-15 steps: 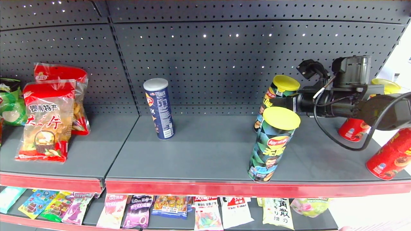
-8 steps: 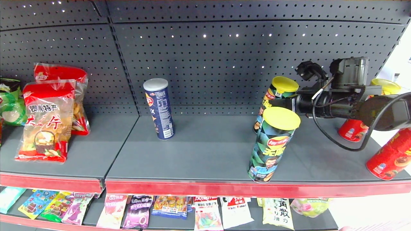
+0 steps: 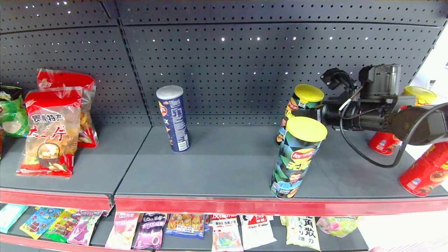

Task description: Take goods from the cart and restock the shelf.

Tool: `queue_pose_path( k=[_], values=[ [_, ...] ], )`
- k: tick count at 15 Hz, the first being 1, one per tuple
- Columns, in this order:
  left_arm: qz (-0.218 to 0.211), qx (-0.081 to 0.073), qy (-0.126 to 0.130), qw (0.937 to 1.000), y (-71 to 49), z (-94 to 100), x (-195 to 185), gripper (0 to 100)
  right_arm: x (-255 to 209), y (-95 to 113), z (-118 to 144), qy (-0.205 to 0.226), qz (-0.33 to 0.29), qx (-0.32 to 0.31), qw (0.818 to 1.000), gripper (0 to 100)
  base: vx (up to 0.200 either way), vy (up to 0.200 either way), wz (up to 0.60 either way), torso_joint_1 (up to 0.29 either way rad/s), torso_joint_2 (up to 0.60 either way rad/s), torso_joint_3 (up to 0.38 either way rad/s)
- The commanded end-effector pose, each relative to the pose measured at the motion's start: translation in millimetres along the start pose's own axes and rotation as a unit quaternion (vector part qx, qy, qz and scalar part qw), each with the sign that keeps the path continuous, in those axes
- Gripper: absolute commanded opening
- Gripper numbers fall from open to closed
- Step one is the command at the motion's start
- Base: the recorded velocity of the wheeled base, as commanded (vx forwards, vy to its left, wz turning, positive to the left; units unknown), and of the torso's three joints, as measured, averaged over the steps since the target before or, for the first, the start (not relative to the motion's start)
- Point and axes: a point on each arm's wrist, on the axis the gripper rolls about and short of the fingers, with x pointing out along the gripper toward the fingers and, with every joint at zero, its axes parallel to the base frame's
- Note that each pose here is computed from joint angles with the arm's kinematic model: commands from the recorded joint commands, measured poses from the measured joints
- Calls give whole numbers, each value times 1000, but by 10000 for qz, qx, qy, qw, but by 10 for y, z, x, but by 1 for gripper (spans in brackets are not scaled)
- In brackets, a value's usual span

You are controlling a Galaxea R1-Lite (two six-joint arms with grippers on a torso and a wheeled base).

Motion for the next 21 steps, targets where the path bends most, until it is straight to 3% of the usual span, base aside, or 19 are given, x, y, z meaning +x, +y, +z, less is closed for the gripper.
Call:
queue_pose_path(
  k=[1,10,16,21],
  values=[
    [1,-1,8,10000,0,1,1,100,-2,13,1,11,19,-10,10000,100,0,0,0,0,0,0],
    [1,-1,1,10000,0,0,0,100,-131,47,48,-81,-5,-56,10000,100,0,0,0,0,0,0],
    [1,-1,8,10000,0,1,1,100,-446,-29,-112,85,-299,106,9995,100,0,0,0,0,0,0],
    [1,-1,8,10000,0,1,1,100,-876,79,-342,385,-950,206,9945,100,0,0,0,0,0,0]
  ],
)
